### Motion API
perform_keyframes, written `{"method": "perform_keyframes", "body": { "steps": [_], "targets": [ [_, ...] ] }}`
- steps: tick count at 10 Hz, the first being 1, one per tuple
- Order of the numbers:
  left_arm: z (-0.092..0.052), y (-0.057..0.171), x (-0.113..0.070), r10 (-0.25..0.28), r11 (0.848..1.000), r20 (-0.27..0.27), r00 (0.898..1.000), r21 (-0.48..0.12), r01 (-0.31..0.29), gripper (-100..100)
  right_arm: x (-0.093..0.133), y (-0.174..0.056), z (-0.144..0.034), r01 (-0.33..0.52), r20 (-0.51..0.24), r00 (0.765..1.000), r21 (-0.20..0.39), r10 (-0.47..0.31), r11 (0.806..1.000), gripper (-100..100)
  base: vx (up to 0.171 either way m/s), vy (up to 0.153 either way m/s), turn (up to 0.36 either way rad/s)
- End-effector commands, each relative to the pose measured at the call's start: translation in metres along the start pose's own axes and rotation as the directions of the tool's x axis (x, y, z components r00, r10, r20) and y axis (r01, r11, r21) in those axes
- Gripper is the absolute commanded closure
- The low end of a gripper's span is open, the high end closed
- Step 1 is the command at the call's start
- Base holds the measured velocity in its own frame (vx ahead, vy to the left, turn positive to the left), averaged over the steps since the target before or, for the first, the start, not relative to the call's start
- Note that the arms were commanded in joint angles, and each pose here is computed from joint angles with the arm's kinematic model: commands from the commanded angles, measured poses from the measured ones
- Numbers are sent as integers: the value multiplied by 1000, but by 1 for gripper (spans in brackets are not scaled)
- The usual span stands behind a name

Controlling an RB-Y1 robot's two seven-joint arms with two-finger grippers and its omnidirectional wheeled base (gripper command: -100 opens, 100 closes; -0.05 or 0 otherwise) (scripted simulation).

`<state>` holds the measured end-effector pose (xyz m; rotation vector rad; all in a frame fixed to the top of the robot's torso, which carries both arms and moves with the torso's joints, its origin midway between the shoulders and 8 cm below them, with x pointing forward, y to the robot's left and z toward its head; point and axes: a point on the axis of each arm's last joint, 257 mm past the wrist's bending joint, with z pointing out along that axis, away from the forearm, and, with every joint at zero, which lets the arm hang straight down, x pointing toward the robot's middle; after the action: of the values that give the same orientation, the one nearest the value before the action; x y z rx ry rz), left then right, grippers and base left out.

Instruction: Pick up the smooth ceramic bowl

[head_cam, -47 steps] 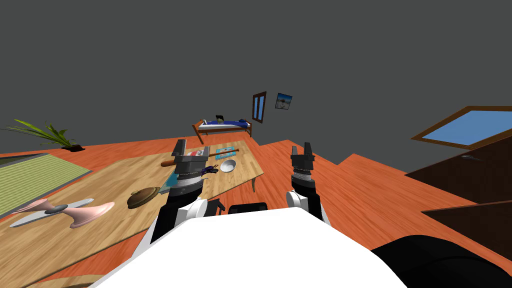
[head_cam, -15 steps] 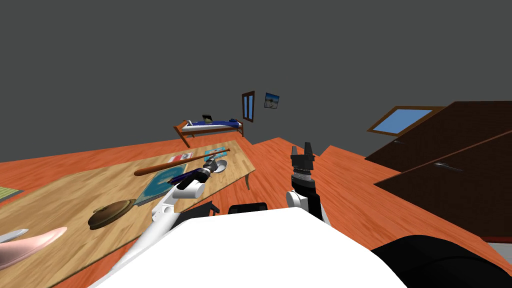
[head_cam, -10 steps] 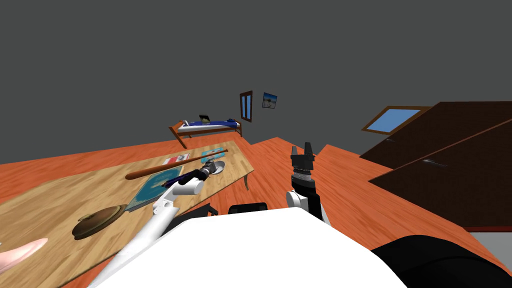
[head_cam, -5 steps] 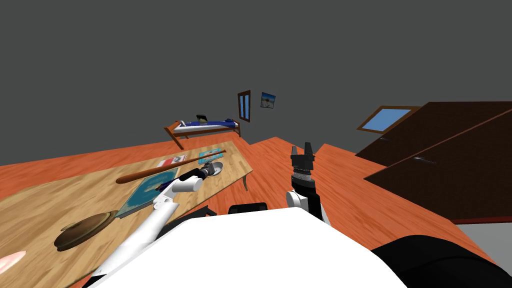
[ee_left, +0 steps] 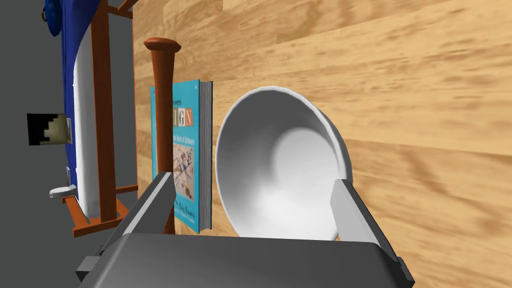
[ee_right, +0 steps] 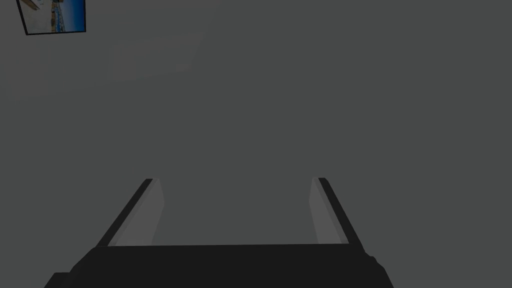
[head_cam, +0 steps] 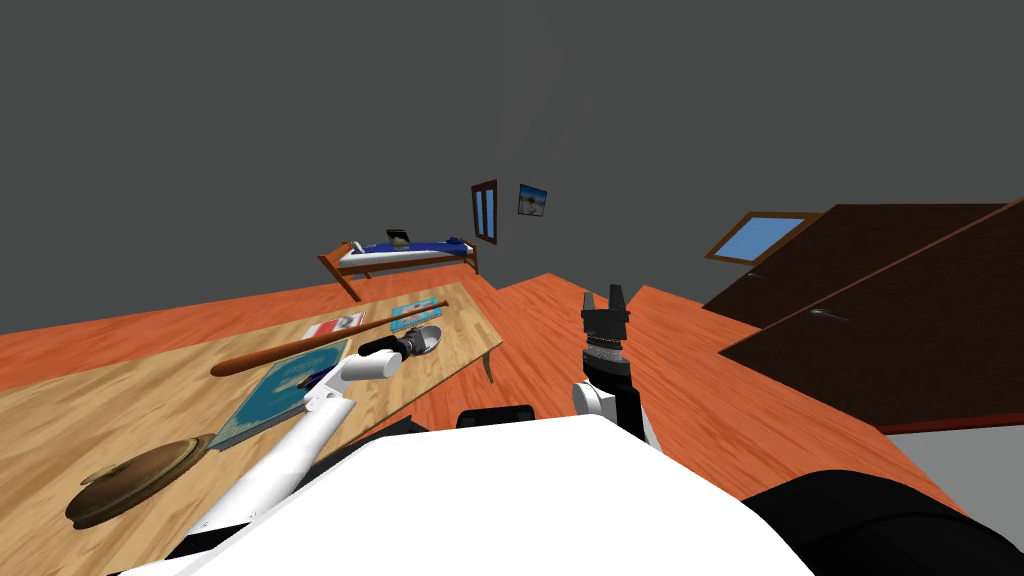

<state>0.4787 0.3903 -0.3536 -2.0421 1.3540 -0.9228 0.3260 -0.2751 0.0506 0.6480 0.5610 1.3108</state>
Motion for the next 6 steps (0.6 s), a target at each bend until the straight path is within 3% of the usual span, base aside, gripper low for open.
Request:
{"method": "perform_keyframes", "body": {
  "steps": [1,6],
  "targets": [
    [5,7,-15,-38,998,33,999,-57,40,-100,0,0,0,0,0,1000,0,0,1000,0,25,-24,-84],
    [6,33,-47,-101,975,117,988,-184,122,-100,0,0,0,0,0,1000,0,0,1000,0,20,-14,-44]
  ]
}}
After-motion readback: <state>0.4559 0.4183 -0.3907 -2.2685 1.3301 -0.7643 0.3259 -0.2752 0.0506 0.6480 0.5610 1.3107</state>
